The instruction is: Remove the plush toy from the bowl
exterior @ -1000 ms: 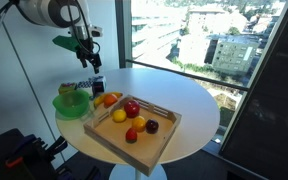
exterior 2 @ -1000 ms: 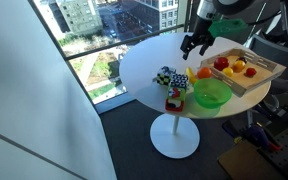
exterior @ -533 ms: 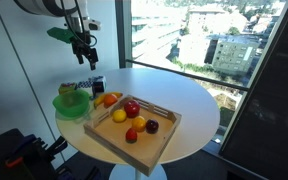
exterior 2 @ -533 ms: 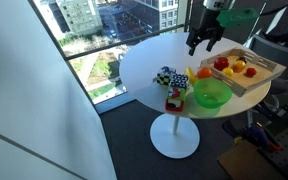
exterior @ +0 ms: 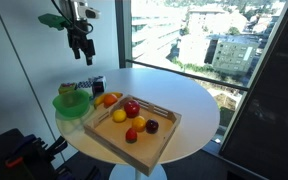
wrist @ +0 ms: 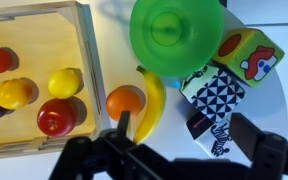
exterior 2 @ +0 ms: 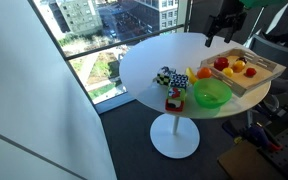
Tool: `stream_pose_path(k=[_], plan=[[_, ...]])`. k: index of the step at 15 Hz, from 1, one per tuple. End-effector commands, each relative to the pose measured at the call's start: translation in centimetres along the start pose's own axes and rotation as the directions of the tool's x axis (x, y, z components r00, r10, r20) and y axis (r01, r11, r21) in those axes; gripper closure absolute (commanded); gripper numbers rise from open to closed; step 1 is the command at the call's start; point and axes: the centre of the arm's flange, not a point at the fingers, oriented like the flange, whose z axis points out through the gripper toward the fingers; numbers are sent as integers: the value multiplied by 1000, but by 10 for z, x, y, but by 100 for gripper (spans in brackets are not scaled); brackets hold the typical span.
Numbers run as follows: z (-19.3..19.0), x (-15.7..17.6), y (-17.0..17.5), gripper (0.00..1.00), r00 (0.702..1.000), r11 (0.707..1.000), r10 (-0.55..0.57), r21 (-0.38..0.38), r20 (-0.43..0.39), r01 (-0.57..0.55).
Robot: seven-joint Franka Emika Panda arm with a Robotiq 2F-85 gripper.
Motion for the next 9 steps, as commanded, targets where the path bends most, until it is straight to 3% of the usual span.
stream_pose_path(k=[1, 9], plan=[[-21, -24, 20, 0, 1000, 999, 19, -27, 14, -18], [-52, -55, 45, 0, 997, 995, -37, -94, 74, 44]])
